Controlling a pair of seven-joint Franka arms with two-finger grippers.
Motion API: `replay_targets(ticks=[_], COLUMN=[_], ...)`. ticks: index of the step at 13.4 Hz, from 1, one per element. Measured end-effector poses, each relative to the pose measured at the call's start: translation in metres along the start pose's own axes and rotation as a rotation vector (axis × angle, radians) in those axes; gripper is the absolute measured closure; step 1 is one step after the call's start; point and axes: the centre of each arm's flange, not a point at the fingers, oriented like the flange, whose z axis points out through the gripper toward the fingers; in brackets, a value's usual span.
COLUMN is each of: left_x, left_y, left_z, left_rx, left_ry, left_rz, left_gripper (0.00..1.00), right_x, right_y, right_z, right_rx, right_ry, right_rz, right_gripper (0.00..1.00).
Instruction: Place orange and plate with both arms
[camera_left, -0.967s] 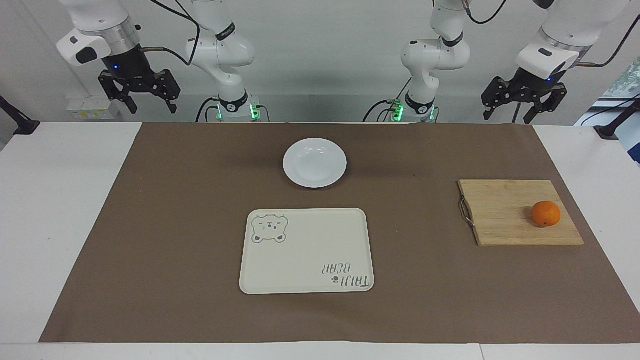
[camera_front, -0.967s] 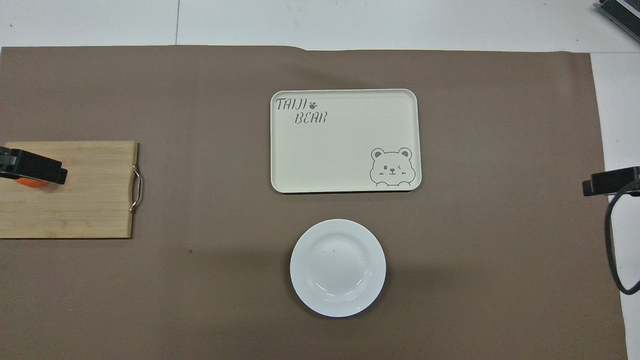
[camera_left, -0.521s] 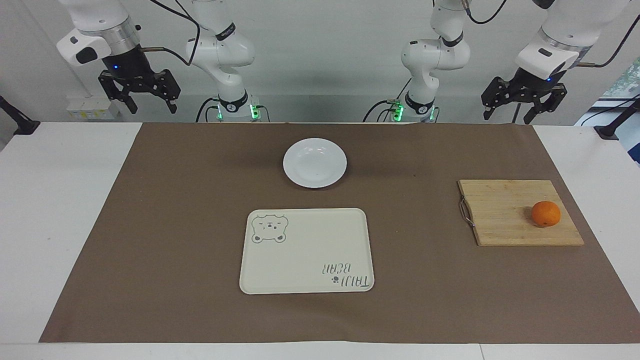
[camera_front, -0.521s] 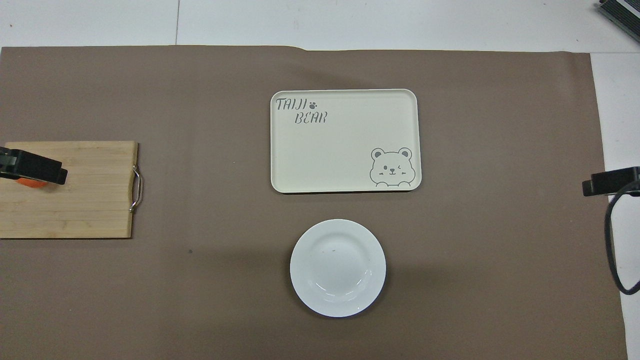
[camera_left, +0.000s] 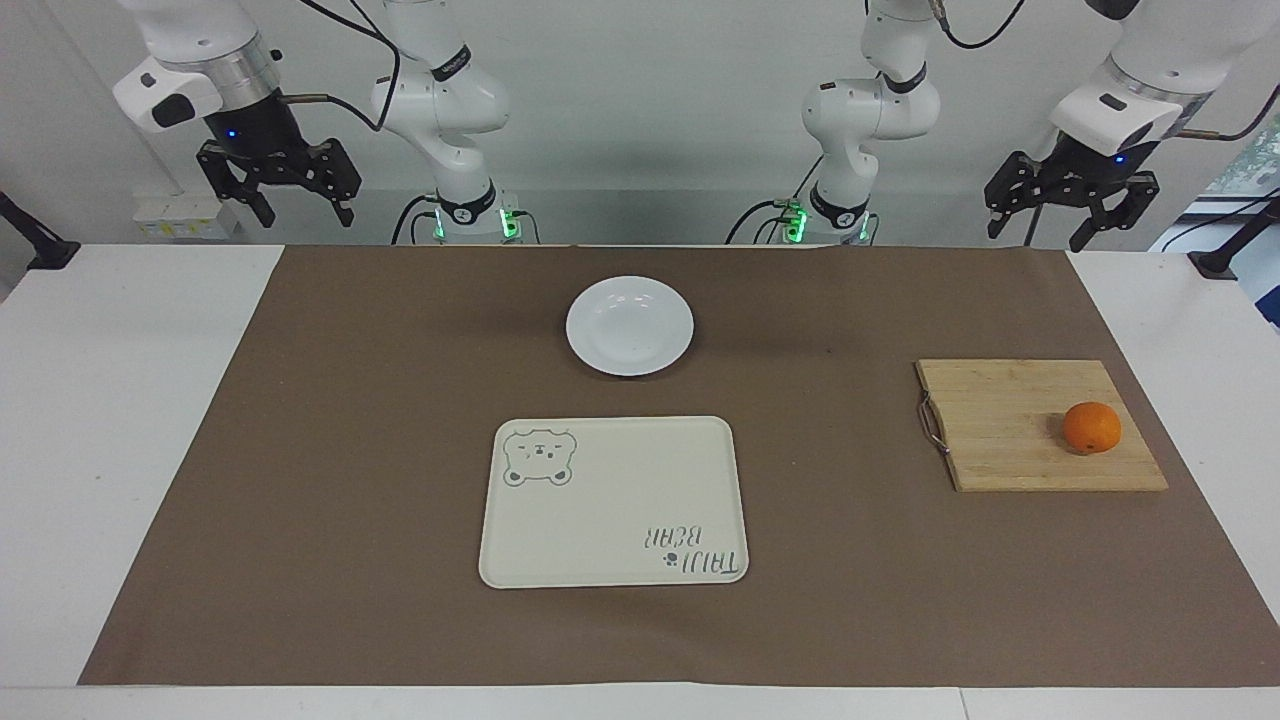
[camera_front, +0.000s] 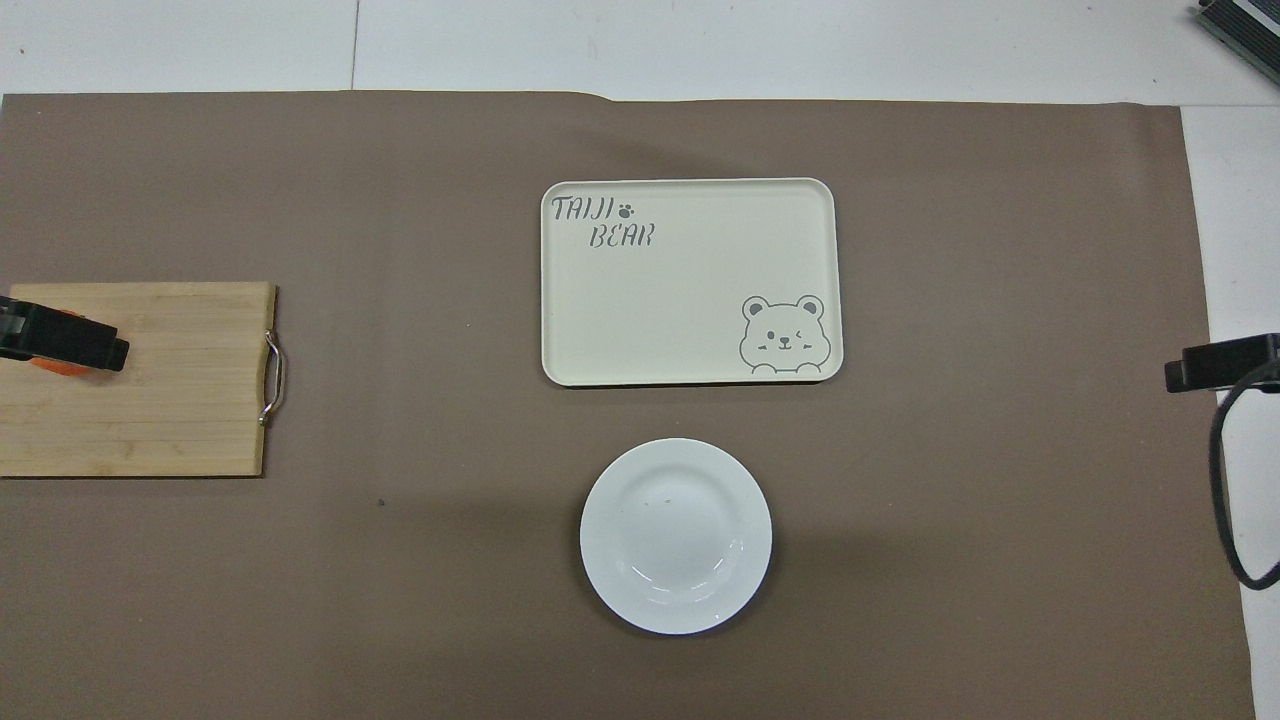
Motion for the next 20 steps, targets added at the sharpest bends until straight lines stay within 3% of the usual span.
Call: replay_targets(ticks=[4, 12, 17, 20], left_x=[-0.007, 0.032, 0.050, 0.043], left_y=[-0.047, -0.117, -0.161, -0.203], left_z=[0.015, 0.098, 0.169, 0.210], left_rx=[0.008, 0.052, 0.054, 0.047], left_ry=[0.022, 0.094, 0.080, 0.061], left_rz=[0.068, 0.231, 0.323, 0.392], left_gripper=[0.00, 0.00, 0.00, 0.00], right_x=[0.000, 0.000, 0.000, 0.000], right_y=[0.000, 0.000, 0.000, 0.000], right_z=[0.000, 0.000, 0.000, 0.000], right_rx=[0.000, 0.000, 0.000, 0.000], right_ry=[0.000, 0.000, 0.000, 0.000], right_rz=[0.000, 0.000, 0.000, 0.000], right_gripper=[0.00, 0.00, 0.00, 0.00])
